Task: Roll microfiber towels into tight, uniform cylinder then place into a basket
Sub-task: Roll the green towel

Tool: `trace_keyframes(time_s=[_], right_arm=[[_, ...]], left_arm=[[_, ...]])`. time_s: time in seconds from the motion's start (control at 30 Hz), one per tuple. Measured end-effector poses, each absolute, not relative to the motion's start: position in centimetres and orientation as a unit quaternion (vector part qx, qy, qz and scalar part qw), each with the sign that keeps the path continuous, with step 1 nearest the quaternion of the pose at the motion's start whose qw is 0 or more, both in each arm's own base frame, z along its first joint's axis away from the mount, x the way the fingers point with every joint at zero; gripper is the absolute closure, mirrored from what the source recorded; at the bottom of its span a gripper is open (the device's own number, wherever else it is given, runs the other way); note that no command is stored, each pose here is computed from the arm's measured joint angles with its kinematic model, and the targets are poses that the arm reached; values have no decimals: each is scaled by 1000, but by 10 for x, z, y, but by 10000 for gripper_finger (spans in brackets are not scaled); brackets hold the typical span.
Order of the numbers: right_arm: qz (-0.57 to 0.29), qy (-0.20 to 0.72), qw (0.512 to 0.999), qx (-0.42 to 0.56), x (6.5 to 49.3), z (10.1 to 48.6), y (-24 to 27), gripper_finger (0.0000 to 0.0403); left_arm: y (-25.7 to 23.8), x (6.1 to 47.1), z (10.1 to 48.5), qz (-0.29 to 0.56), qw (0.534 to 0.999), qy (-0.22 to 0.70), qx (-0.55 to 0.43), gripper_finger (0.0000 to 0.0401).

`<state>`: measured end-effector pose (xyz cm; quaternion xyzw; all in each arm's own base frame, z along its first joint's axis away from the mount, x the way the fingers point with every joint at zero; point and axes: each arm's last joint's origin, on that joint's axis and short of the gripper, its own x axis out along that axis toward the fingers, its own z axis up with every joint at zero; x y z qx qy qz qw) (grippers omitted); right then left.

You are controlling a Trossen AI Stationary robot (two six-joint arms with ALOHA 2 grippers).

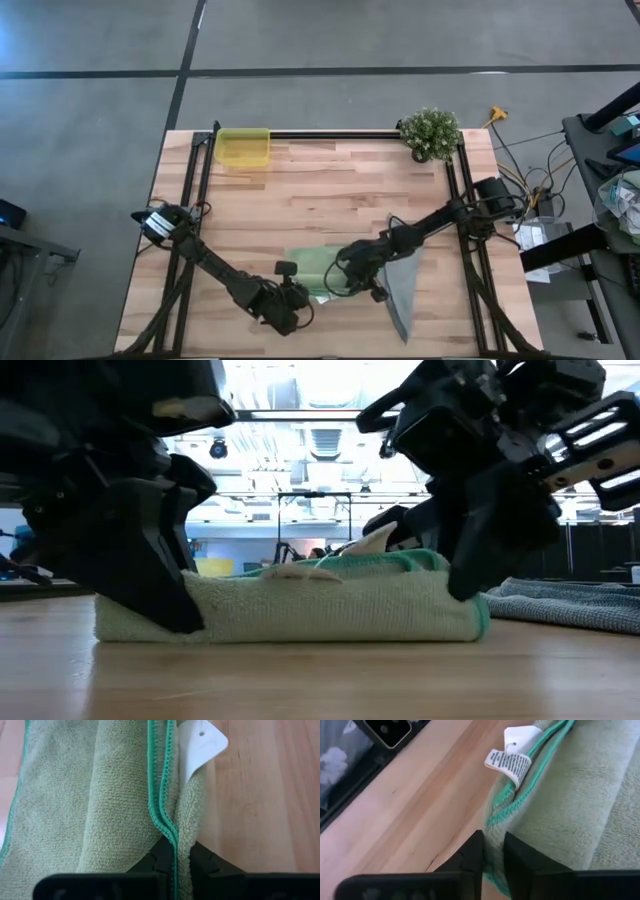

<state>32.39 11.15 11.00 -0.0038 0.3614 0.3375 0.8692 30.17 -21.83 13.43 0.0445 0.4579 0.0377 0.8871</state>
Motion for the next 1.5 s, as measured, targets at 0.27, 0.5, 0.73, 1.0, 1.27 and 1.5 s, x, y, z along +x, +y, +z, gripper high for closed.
trace_keyframes(time_s=[0.27,0.5,0.73,1.0,1.27,1.5], right_arm=[[299,360,881,-70,319,128,116,241],[237,331,887,-218,302,158,135,181],[178,261,853,-416,277,171,181,172],[147,276,842,-440,265,146,206,172],[130,264,872,-392,270,140,210,172],[146,239,798,-534,265,133,225,172]], left_arm=[[-218,302,134,30,885,462,40,391],[-216,303,134,20,882,470,34,391],[-218,306,135,-6,886,463,28,391],[-208,311,138,-56,892,448,11,398],[-171,301,128,-123,916,369,-96,399],[-147,290,121,-163,902,336,-216,400]])
